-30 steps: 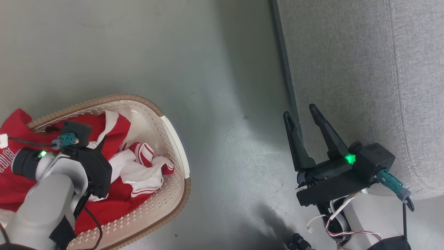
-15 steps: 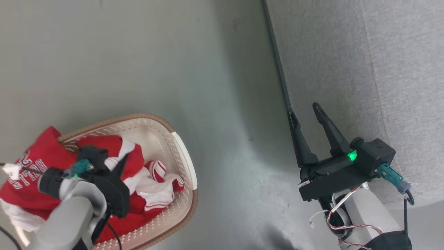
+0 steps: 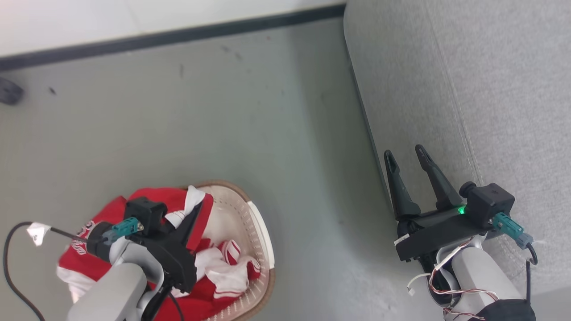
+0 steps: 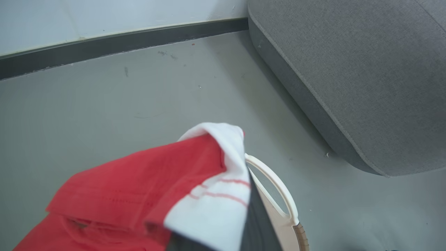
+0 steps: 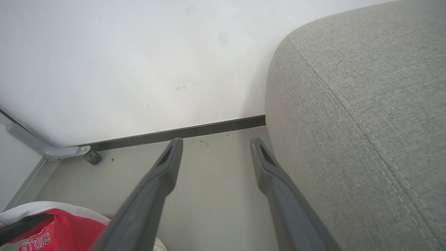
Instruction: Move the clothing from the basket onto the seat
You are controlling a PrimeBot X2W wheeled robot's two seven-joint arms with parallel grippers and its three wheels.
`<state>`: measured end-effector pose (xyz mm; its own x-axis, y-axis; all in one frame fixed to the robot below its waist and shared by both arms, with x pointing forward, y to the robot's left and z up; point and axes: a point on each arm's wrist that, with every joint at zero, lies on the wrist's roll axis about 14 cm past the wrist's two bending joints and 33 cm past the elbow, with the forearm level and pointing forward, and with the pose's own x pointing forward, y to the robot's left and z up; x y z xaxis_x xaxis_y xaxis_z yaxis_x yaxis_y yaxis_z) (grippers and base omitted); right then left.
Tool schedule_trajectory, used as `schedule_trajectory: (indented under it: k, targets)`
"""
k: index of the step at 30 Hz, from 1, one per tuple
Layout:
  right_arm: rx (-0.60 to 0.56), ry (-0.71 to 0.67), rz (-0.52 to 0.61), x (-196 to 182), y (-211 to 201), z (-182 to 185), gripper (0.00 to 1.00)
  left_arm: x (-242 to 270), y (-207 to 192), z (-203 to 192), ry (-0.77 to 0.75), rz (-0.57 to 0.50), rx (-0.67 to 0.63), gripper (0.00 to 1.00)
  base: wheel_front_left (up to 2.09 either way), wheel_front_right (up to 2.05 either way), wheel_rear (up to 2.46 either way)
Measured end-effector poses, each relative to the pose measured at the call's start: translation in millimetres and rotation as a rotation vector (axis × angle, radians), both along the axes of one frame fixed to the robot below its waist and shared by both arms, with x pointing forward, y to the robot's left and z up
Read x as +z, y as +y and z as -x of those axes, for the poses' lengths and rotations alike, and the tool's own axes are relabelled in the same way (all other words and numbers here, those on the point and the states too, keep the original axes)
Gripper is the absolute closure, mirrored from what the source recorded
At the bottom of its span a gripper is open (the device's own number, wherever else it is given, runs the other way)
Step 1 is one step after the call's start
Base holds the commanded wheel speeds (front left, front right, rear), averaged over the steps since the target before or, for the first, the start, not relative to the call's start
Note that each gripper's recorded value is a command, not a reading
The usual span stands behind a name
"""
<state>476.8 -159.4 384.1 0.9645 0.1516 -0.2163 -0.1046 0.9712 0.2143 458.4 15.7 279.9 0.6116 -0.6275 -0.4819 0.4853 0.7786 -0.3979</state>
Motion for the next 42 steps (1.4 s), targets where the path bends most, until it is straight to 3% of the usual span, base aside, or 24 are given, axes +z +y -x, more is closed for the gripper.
schedule_trajectory:
  k: [16, 42]
  targets:
    - [0.048, -0.085, -0.048, 53.9, 16.2, 24.3, 0.0, 136.5, 2.0, -7.7, -0.216, 0.211, 0.113, 1.0, 0.0, 0.0, 0.0]
    - [0.169, -0.177, -0.1, 101.2, 48.7, 81.2, 0.0, 331.7, -19.5, 19.5, -0.623, 0.462, 0.051, 1.0, 0.0, 0.0, 0.0]
